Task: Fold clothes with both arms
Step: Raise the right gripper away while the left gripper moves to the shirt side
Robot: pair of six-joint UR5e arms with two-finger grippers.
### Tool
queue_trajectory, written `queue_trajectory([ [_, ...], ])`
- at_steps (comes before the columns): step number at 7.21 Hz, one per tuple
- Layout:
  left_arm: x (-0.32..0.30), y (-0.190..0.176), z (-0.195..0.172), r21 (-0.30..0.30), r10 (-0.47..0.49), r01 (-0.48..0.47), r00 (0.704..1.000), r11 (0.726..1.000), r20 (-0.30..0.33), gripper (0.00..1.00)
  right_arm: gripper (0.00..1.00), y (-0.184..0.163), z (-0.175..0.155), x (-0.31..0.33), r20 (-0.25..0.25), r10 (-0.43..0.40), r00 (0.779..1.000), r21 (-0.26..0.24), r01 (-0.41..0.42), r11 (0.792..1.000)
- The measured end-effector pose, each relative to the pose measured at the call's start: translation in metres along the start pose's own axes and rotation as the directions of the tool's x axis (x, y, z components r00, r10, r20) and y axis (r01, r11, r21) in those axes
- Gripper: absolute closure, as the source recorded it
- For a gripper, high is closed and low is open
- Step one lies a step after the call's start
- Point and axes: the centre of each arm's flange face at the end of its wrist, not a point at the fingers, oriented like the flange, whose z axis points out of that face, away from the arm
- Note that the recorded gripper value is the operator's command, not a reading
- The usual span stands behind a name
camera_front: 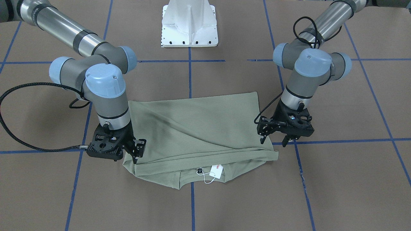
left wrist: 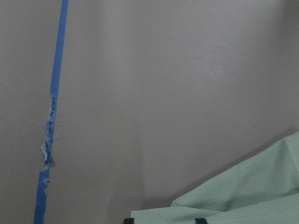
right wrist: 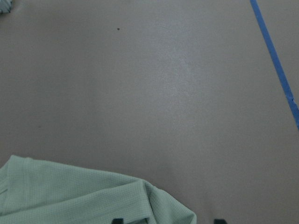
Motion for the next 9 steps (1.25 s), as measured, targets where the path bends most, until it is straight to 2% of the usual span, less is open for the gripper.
queue_trajectory([
  [2,0.004,0.054,-0.03,-0.031,-0.014,0.012,0.998,0.999,-0.06,0.0,0.0,0.009,-0.019,0.011,0.033,-0.022,0.999,0.001,0.022,1.0],
  [3,0.01,0.084,-0.034,-0.055,-0.047,0.043,0.996,0.998,-0.071,0.05,0.0,0.011,-0.022,0.013,0.038,-0.024,0.999,0.002,0.024,1.0],
  [4,0.018,0.112,-0.028,-0.072,-0.078,0.074,0.995,0.995,-0.064,0.14,0.0,0.012,-0.023,0.013,0.039,-0.026,0.999,0.002,0.025,1.0],
  [6,0.037,0.158,-0.012,-0.108,-0.144,0.139,0.989,0.984,-0.042,0.24,0.0,0.013,-0.023,0.013,0.04,-0.027,0.999,0.002,0.027,1.0],
  [9,0.048,0.182,-0.003,-0.127,-0.194,0.189,0.981,0.974,-0.029,0.25,0.0,0.015,-0.022,0.012,0.041,-0.028,0.999,0.001,0.028,1.0],
])
